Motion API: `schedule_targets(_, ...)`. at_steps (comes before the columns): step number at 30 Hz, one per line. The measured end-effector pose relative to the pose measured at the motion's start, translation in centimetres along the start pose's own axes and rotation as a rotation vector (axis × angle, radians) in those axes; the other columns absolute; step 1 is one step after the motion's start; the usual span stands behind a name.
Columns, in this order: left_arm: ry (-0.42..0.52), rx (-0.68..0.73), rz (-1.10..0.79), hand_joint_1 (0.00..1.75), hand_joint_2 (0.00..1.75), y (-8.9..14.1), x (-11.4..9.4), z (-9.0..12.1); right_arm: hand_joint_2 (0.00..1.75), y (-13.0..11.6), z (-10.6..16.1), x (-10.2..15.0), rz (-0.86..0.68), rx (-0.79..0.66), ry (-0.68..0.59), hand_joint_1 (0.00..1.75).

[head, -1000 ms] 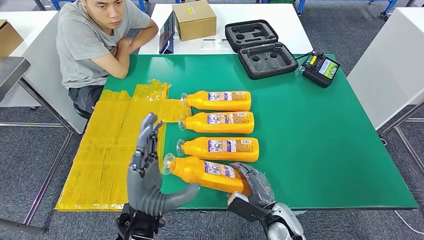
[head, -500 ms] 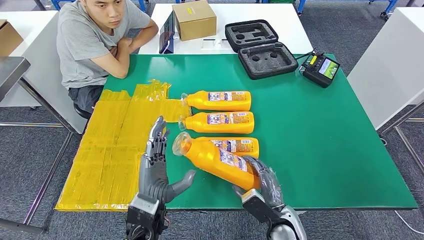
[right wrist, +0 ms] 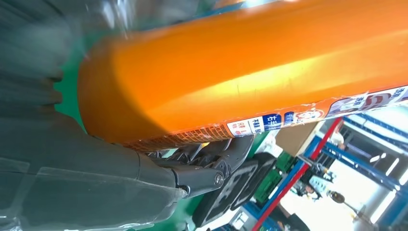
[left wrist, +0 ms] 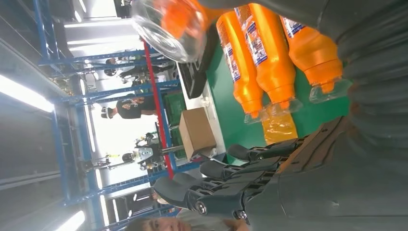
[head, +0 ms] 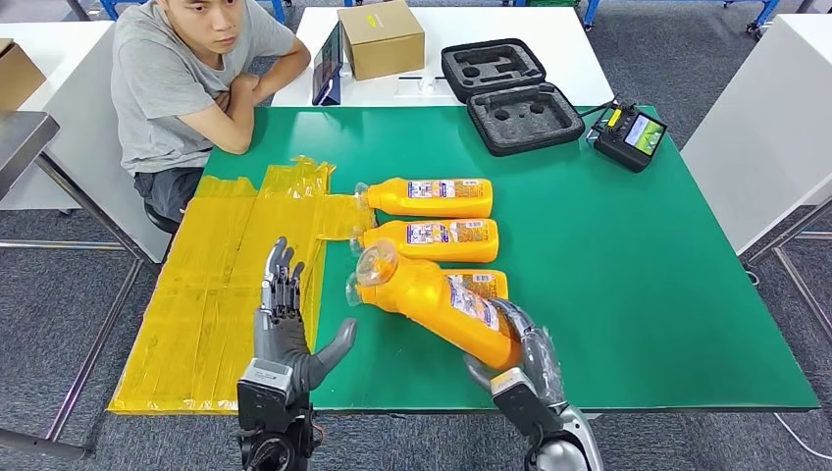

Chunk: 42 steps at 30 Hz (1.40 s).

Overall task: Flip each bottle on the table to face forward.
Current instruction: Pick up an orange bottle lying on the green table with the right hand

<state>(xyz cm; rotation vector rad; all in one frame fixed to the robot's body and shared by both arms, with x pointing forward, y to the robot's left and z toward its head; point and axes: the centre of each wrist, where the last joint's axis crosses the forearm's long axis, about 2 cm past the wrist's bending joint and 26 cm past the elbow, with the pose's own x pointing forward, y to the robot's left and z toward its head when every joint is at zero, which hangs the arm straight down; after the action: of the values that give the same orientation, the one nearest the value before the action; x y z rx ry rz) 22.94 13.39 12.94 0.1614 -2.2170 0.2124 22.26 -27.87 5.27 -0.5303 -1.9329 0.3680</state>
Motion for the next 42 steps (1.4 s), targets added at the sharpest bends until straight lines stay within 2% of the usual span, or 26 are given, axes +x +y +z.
schedule_targets(5, 0.037, -0.026, 0.073, 0.00, 1.75, -0.3, -0.2, 0.1, 1.75, 0.0, -0.1, 0.1, 0.001, -0.020, -0.005, 1.75)
schedule_targets(15, 0.047, -0.038, 0.090, 0.00, 1.75, -0.4, -0.3, 0.2, 1.75, 0.0, -0.1, 0.1, 0.002, -0.023, -0.006, 1.75)
schedule_targets(19, 0.179, -0.154, 0.227, 0.00, 1.75, -1.3, -2.2, 2.0, 1.75, -0.1, -0.1, 0.1, 0.009, -0.048, -0.016, 1.75)
schedule_targets(22, 0.247, -0.259, 0.262, 0.00, 1.75, -2.1, -3.4, 3.7, 1.75, 0.0, -0.1, 0.2, 0.011, -0.052, -0.021, 1.75)
schedule_targets(28, 0.253, -0.291, 0.247, 0.00, 1.75, -2.5, -3.5, 4.1, 1.75, 0.5, -0.2, 0.5, 0.018, -0.026, -0.035, 1.75)
schedule_targets(42, 0.239, -0.308, 0.276, 0.00, 1.75, -3.4, -3.7, 2.8, 1.75, 3.1, -1.3, 1.2, 0.011, 0.048, -0.063, 1.75)
